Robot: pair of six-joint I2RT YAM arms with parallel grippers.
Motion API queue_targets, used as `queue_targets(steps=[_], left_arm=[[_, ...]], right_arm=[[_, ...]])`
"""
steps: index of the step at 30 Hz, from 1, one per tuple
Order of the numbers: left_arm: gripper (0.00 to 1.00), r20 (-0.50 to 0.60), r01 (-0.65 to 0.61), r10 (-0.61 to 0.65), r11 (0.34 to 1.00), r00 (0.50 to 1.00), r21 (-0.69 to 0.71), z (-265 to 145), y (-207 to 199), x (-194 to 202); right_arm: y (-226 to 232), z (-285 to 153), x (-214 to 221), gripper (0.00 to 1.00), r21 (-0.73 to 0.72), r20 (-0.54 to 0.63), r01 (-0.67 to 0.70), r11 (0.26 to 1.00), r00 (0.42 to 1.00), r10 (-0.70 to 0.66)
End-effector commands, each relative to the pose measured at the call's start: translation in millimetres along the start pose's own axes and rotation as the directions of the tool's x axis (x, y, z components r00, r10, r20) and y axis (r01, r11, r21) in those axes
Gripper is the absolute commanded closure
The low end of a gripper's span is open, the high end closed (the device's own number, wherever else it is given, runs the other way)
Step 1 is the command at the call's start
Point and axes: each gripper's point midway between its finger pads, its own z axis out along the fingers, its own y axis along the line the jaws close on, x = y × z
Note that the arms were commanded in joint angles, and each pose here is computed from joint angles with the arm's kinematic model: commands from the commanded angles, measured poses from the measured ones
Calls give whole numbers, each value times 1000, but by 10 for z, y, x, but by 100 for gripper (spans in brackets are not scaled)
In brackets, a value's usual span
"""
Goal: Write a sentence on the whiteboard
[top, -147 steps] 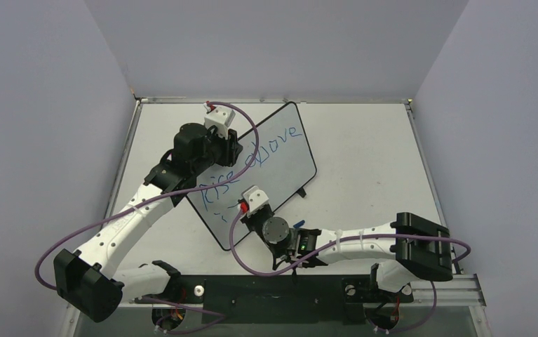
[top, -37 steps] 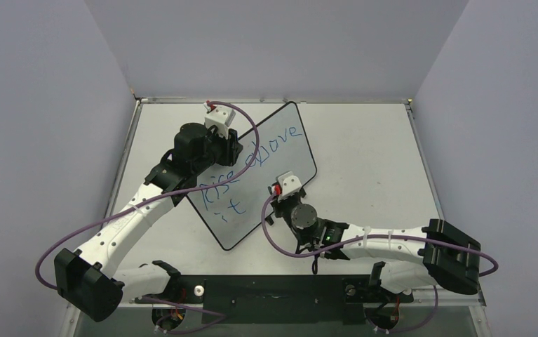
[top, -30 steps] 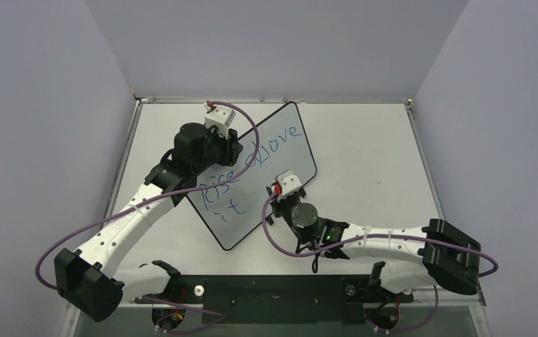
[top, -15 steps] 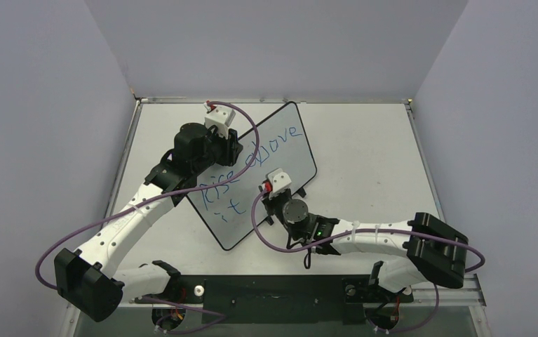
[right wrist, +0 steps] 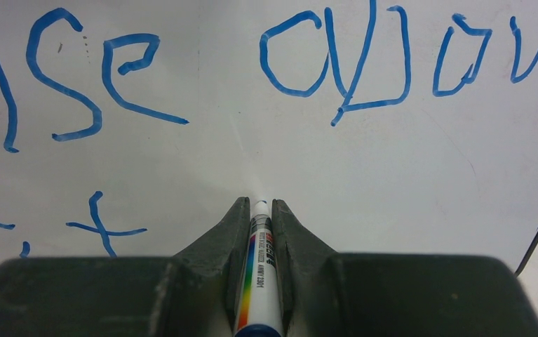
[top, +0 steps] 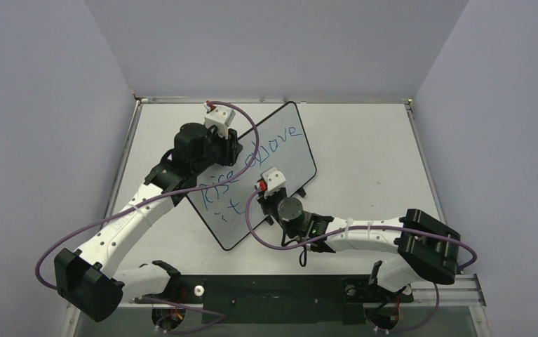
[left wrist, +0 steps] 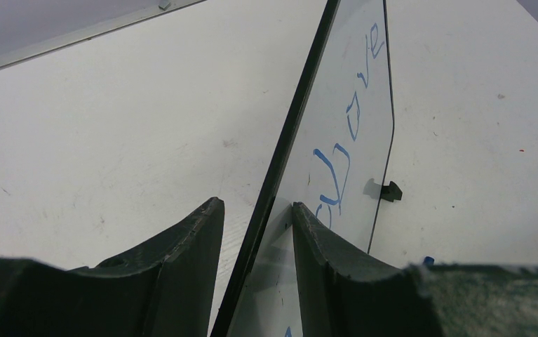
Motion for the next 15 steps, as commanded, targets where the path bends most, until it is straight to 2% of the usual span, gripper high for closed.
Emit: queue_targets(steps=[1, 15], left_arm=[[100, 172, -9, 10, 1000, 985, -10, -109, -4, -531], [100, 169, -8, 10, 1000, 986, -11, -97, -3, -526]], right_arm=[[99, 81, -236, 100, -35, 61, -54, 998, 997, 56], [302, 48, -101, 100, -99, 29, -53, 994, 998, 56]])
